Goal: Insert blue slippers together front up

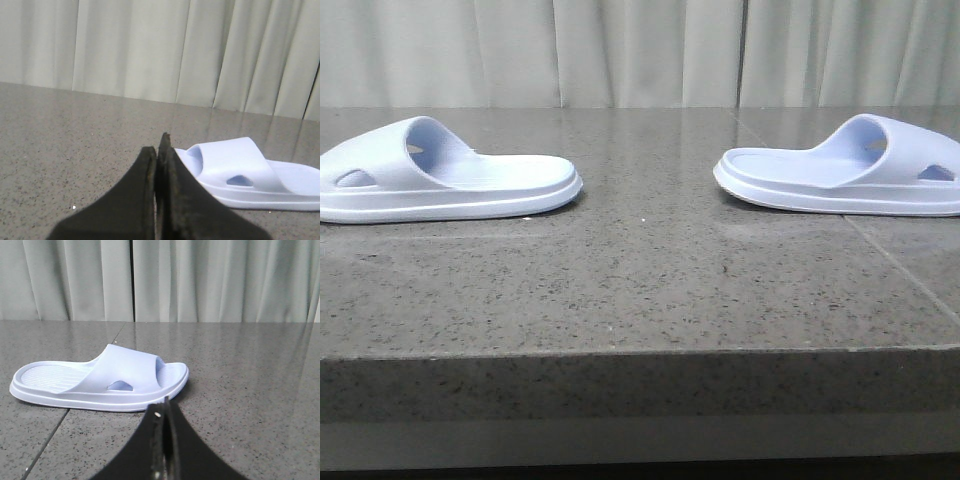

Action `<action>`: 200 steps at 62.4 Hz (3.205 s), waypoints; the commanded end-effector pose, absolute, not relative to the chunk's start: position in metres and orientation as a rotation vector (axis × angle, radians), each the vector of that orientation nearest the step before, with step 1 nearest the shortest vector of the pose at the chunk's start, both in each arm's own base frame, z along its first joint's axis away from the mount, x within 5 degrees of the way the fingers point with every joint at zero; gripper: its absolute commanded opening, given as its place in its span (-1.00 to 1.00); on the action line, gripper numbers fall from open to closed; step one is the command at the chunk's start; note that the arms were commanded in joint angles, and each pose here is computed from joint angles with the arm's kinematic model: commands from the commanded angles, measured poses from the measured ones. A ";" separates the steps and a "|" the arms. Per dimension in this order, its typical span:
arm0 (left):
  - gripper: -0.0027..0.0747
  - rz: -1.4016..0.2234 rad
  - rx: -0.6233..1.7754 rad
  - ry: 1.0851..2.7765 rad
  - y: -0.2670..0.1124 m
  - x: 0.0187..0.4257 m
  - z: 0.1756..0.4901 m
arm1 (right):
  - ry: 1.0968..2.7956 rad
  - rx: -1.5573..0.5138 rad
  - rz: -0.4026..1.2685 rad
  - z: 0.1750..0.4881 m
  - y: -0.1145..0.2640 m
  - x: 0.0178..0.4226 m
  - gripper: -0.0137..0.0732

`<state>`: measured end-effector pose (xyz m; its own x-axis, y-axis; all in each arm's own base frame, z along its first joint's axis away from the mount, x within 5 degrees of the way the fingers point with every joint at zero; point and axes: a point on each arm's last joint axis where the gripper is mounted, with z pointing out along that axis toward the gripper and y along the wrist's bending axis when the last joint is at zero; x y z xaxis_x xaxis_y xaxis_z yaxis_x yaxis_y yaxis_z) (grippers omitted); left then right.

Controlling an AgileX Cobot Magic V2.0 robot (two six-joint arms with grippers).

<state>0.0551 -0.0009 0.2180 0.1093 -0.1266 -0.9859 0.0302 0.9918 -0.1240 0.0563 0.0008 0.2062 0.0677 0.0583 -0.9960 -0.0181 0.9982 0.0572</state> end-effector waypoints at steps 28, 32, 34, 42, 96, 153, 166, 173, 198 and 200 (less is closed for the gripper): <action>-0.98 -0.097 -0.039 1.373 -0.002 0.044 0.342 | 1.434 0.010 0.050 0.324 0.002 0.045 -0.84; -0.98 -0.098 -0.039 1.425 -0.002 0.051 0.349 | 1.468 0.009 0.051 0.333 0.002 0.051 -0.84; -0.98 -0.098 -0.038 1.456 -0.002 0.055 0.351 | 1.482 0.009 0.051 0.337 0.002 0.054 -0.84; -0.98 -0.097 -0.040 1.575 -0.003 0.074 0.350 | 1.568 0.009 0.052 0.339 0.002 0.071 -0.84; -0.73 -0.096 -0.053 1.936 -0.005 0.130 0.314 | 1.872 -0.022 0.035 0.312 0.003 0.101 -0.56; 0.33 -0.032 -0.064 2.376 0.003 0.214 0.337 | 1.909 -0.016 0.053 0.309 0.004 0.099 0.44; 0.33 -0.314 -0.096 2.429 0.023 0.260 0.331 | 1.909 -0.016 0.053 0.309 0.004 0.099 0.44; 0.33 -0.470 -0.138 2.416 0.034 0.279 0.325 | 1.909 -0.016 0.053 0.309 0.004 0.099 0.44; 0.33 -0.636 -0.150 2.498 0.043 0.331 0.285 | 1.909 -0.016 0.053 0.309 0.004 0.099 0.44; 0.31 -0.643 -0.153 2.505 0.043 0.334 0.282 | 1.909 -0.016 0.053 0.309 0.004 0.099 0.44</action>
<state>0.3287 0.0441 0.2645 -0.8773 -0.2132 -0.4299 0.0019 0.8943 -0.4475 0.0951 0.0051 0.2927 -0.4162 0.0214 -0.9090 -0.0404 0.9983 0.0419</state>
